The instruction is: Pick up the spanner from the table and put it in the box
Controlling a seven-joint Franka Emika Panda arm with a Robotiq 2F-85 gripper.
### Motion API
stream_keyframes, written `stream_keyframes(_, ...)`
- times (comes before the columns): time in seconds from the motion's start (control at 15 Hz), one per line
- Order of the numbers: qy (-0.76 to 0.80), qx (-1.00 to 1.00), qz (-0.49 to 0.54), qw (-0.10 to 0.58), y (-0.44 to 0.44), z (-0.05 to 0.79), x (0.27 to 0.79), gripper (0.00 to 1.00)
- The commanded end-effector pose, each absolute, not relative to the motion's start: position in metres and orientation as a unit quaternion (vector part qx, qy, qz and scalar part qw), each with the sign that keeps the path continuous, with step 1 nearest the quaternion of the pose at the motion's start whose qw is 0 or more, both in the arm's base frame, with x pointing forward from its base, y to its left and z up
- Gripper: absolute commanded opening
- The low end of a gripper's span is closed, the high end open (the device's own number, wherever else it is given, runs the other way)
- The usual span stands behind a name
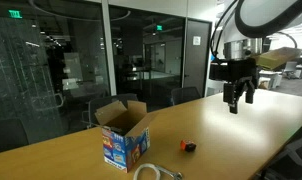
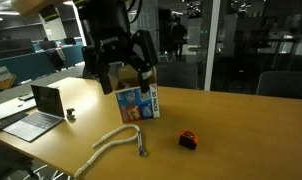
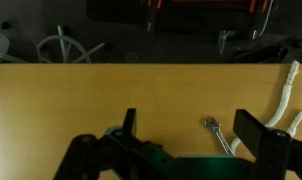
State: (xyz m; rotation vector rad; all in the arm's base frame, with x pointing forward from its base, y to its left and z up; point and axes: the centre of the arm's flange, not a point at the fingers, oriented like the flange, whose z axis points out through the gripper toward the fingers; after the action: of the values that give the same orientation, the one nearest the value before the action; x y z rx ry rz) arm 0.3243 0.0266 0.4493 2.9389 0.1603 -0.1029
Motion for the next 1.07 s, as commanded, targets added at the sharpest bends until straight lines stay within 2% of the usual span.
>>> stream_keyframes(0.0, 0.054, 0.993, -0.033, 0.098, 0.027, 0.450, 0.325, 1.00)
stream_keyframes(0.47, 0.054, 0.993, -0.032, 0.098, 0.027, 0.452, 0.325, 1.00)
stream_keyframes(1.0, 0.171, 0.984, 0.040, 0.044, 0.085, 0.397, 0.330, 1.00)
